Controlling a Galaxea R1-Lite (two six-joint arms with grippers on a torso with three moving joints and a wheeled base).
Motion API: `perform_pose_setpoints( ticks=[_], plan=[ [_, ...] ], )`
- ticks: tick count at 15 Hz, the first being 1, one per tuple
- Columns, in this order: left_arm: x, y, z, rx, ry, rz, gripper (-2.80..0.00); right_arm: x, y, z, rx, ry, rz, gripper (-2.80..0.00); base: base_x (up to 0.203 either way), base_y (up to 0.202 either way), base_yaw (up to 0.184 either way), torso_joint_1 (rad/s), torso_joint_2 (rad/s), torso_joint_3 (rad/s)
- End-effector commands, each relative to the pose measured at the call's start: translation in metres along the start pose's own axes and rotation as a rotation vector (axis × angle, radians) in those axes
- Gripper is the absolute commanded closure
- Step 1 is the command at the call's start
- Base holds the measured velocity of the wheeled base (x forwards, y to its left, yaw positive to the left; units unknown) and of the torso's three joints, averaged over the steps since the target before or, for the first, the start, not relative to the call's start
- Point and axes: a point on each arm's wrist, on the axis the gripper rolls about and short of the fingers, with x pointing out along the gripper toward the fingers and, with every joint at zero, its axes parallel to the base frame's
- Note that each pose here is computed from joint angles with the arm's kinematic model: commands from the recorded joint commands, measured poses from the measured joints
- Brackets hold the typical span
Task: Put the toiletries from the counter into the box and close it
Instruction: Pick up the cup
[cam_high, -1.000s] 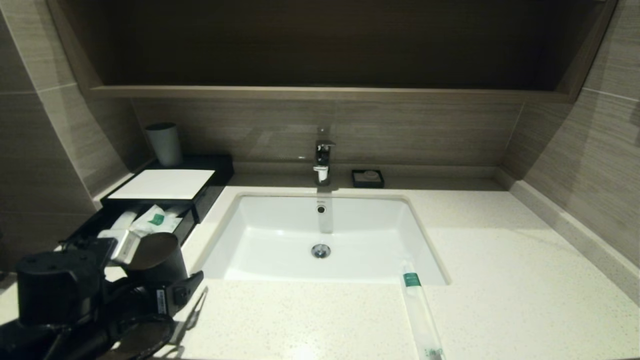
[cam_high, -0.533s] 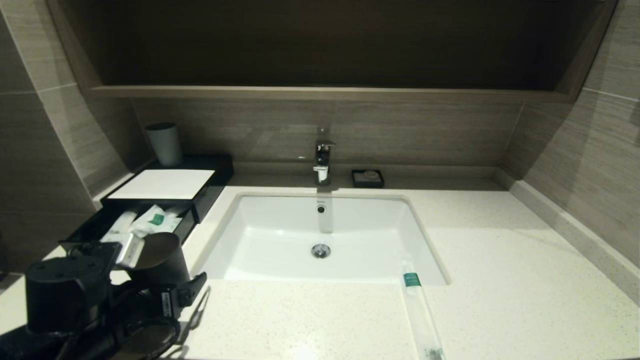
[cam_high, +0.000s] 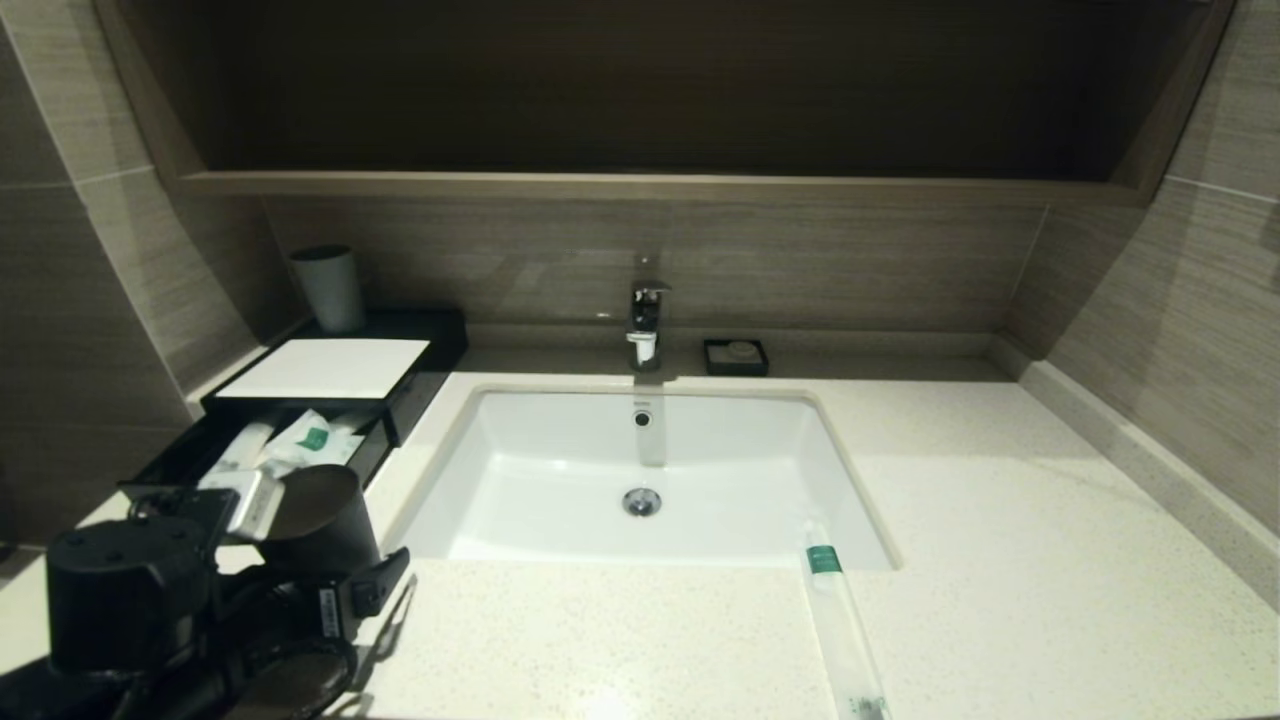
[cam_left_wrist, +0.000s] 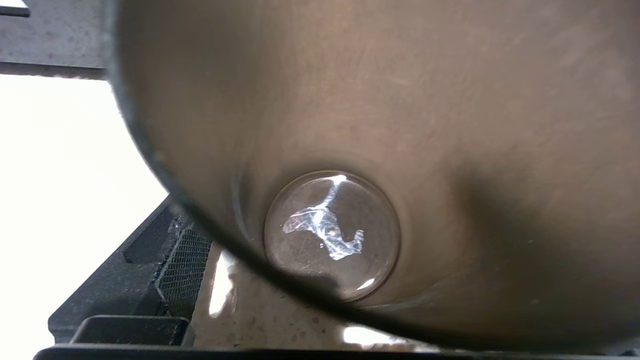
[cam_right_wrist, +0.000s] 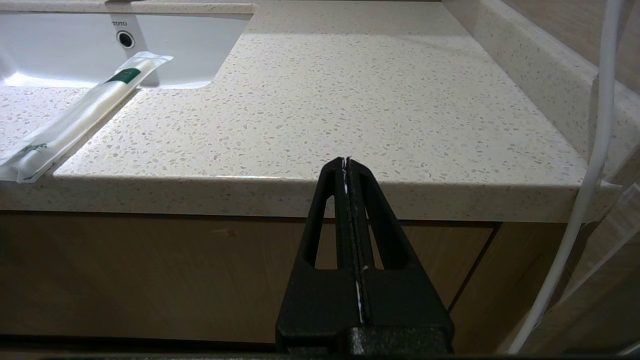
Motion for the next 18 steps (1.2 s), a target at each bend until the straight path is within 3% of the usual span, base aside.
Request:
perform_pose_setpoints(
  ticks=[1, 18],
  plan=[
    [-0.0003, 0.0001, 0.0003, -0.003, -0.012, 0.002, -2.80, 0.0000, 0.0000, 0.0000, 0.000, 0.000, 0.000, 0.00, 0.000, 0.000, 0.000, 0.000, 0.00, 0.000],
    [0.0006, 0.0001, -0.0006, 0.002, -0.008, 0.005, -2.80, 0.0000, 0.0000, 0.0000, 0.000, 0.000, 0.000, 0.00, 0.000, 0.000, 0.000, 0.000, 0.00, 0.000]
  ],
)
